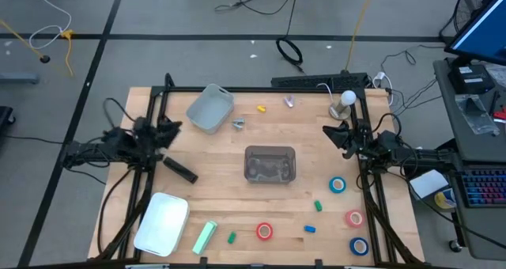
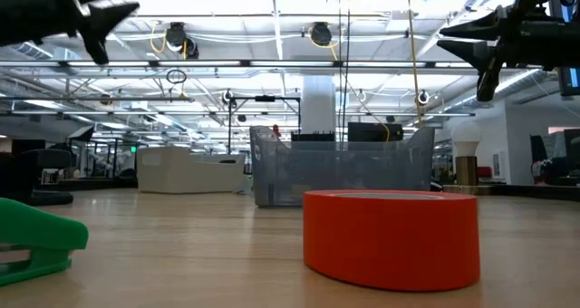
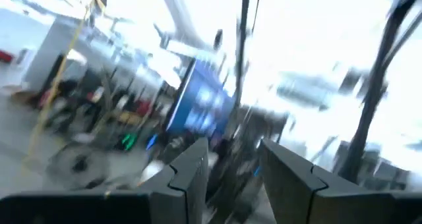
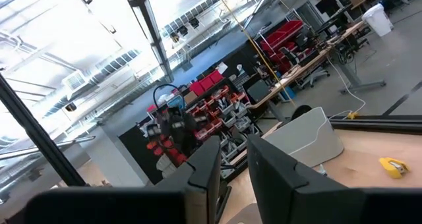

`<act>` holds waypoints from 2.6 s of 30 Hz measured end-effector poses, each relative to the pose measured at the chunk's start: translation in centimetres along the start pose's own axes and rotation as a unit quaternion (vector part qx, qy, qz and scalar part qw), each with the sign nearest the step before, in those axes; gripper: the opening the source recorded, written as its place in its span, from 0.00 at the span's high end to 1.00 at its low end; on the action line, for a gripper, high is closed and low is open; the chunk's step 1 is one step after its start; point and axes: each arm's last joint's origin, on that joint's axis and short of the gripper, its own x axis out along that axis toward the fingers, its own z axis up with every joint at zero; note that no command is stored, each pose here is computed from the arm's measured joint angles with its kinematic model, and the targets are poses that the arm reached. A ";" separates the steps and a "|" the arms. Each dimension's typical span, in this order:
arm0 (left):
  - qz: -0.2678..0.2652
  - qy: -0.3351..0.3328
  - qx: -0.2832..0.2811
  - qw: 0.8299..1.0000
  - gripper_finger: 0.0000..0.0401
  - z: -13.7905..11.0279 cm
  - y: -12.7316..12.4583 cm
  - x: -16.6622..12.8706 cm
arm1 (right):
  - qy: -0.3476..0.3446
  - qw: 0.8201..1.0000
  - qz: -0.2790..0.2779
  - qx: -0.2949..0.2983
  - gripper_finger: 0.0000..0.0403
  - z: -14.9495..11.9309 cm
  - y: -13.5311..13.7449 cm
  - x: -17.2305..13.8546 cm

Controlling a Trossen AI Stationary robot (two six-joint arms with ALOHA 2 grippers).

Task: Pick and place Stapler, Stapler remover, tape
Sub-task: Put the black stapler into the gray bin

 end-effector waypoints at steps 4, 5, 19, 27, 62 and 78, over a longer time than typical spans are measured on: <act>-0.025 -0.019 -0.017 0.999 0.66 0.4 -0.3 0.0 | 0.005 1.000 -0.003 -0.003 0.82 -0.1 -0.1 0.0; -0.024 -0.010 -0.019 0.999 0.66 0.3 -0.2 0.1 | 0.005 1.000 -0.004 -0.004 0.82 -0.1 -0.1 0.0; 0.161 0.300 -0.071 0.938 0.66 -0.2 -2.0 8.8 | 0.006 1.000 -0.004 -0.011 0.82 -0.1 -0.1 0.0; 0.193 0.450 -0.113 0.864 0.66 0.3 -4.3 15.8 | 0.011 1.000 -0.007 -0.012 0.82 -0.2 -0.1 0.0; 0.463 0.657 -0.073 0.591 0.66 -3.7 -4.4 10.2 | 0.039 0.999 -0.026 -0.024 0.82 -0.8 -0.5 0.0; 0.223 0.778 0.095 0.579 0.66 -3.7 -4.5 10.1 | 0.044 0.998 -0.030 -0.027 0.82 -0.9 -0.6 -0.1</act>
